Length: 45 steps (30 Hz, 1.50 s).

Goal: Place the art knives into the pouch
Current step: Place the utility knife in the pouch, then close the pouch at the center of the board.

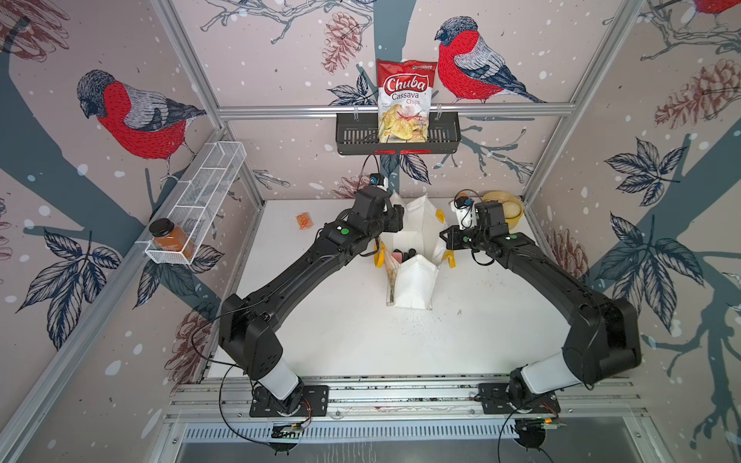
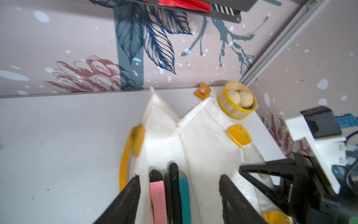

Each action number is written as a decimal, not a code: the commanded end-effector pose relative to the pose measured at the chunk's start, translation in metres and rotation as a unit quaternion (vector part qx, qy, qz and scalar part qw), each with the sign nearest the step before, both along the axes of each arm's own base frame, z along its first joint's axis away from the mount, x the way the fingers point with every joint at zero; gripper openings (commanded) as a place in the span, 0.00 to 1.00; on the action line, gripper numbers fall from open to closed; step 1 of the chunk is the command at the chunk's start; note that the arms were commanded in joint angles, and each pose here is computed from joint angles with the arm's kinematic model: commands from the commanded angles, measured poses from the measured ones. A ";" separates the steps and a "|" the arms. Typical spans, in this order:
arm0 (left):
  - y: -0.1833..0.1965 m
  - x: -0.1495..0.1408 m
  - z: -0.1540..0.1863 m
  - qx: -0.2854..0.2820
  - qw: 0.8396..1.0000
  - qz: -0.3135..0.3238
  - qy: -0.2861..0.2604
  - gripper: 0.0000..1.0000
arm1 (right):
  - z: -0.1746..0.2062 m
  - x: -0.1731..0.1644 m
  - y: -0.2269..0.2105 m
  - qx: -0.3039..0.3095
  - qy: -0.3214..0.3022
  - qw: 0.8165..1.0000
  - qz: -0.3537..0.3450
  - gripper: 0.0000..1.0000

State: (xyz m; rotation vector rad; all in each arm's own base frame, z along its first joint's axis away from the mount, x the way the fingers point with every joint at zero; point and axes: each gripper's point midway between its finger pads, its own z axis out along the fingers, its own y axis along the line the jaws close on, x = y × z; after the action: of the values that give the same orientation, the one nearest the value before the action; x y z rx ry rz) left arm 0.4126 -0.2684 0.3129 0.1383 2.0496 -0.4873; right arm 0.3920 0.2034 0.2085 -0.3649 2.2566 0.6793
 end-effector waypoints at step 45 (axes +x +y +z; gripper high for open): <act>0.003 0.045 -0.118 -0.117 0.990 0.046 0.066 0.62 | 0.041 -0.011 0.052 0.051 0.003 0.998 0.028 0.83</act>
State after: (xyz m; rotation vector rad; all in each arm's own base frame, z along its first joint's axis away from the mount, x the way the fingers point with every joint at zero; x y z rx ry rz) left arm 0.4535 -0.2526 0.1820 -0.1439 2.1519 -0.6313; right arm 0.3802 0.2479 0.2403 -0.3751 2.2482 0.7846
